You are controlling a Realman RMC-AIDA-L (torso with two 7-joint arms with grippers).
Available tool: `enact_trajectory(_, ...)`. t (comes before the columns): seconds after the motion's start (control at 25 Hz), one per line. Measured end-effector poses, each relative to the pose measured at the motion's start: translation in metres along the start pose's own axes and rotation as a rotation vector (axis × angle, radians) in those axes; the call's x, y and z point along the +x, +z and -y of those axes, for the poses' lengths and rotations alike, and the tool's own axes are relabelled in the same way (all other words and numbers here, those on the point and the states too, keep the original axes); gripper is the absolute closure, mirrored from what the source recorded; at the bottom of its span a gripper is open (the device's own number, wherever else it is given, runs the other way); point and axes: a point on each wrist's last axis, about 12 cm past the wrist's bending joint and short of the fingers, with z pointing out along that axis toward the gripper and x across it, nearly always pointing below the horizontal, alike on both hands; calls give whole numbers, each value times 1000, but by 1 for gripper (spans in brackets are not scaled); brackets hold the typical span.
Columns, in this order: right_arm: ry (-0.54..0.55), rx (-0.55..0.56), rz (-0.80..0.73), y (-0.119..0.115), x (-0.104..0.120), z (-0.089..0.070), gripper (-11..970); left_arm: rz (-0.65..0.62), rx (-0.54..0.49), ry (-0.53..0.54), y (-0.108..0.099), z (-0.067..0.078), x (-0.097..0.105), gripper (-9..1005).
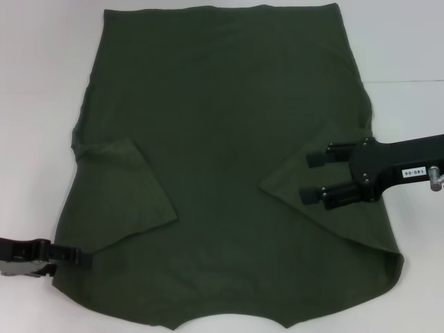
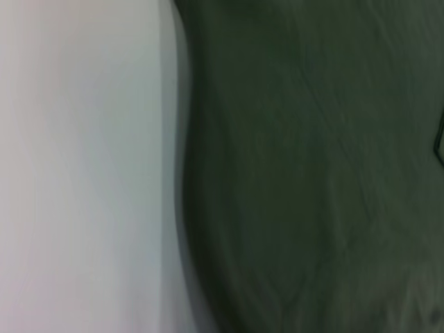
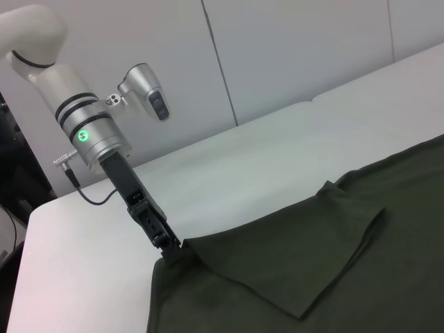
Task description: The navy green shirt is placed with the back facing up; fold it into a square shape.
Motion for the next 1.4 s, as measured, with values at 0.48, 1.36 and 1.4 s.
enact_trajectory(0.48, -3, -1, 0, 1, -1, 0, 43, -2, -18, -2, 1, -1, -1, 387)
enact_trajectory(1.36, -13, 13, 0, 3, -2, 2, 45, -28, -66, -3, 4, -2, -2, 639)
enact_trajectory(1.4, -14, 15, -2, 4, -1, 2, 45, -27, -66, -4, 4, -2, -2, 658)
